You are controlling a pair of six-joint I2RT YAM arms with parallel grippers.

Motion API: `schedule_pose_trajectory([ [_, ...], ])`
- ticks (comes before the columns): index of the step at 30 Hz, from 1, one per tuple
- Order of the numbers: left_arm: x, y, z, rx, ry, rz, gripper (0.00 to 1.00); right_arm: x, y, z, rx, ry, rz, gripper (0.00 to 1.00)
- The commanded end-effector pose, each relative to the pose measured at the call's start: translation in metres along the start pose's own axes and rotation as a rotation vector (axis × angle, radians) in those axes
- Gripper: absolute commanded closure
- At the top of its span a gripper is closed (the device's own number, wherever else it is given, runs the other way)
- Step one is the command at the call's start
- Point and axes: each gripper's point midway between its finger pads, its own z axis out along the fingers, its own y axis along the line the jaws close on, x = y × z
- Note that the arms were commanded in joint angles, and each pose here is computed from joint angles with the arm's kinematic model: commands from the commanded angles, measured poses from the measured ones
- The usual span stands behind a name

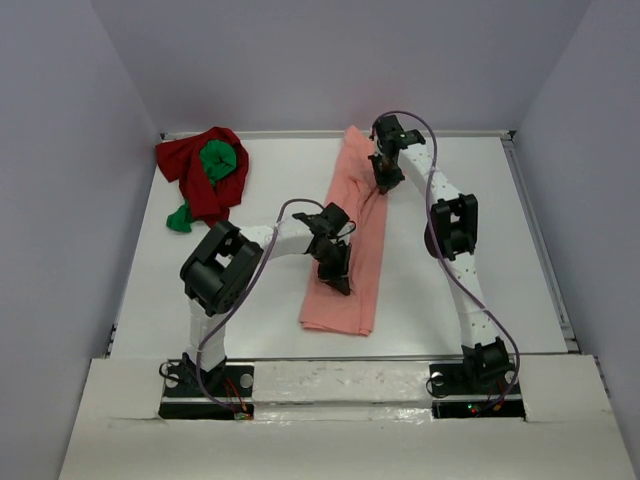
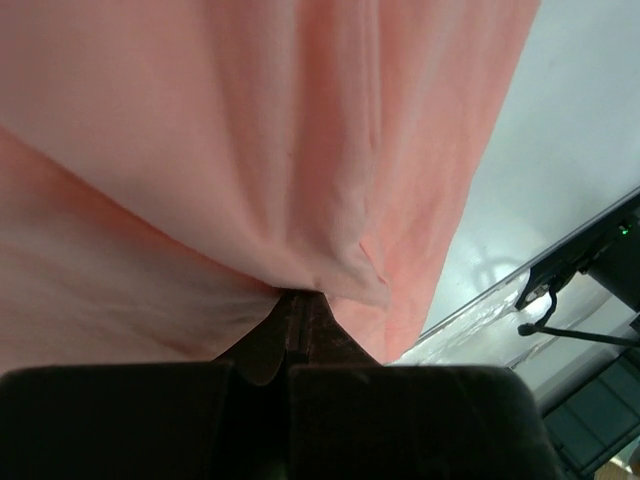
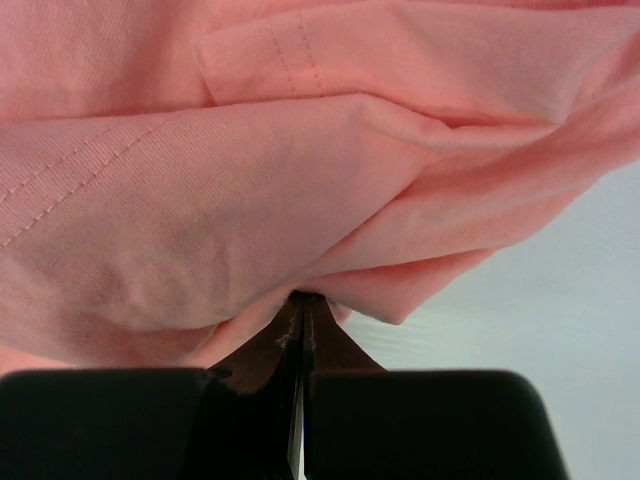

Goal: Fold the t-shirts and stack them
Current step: Fold the tshirt

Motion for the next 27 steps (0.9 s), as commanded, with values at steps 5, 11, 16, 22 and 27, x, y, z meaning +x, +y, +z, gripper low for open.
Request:
schedule_pose_trajectory([
  [5,0.019,-0.033,0.004,0.043,0.051,0.024,1.00,0.010,0.013,0.020,-0.080,0.034,-0.047,1.00],
  [11,0.030,-0.056,0.012,0.060,0.081,0.080,1.00,0.040,-0.002,0.021,0.027,0.134,0.050,1.00],
  [16,0.032,-0.061,0.013,0.064,0.066,0.108,1.00,0.055,-0.001,-0.009,0.037,0.032,0.103,1.00],
  [22,0.029,-0.048,0.013,0.000,0.013,0.120,1.00,0.043,-0.006,-0.055,0.104,-0.069,0.083,0.80],
  [27,0.012,-0.037,0.002,-0.119,-0.068,0.145,1.00,0.032,-0.012,-0.085,0.128,-0.130,0.084,0.74],
])
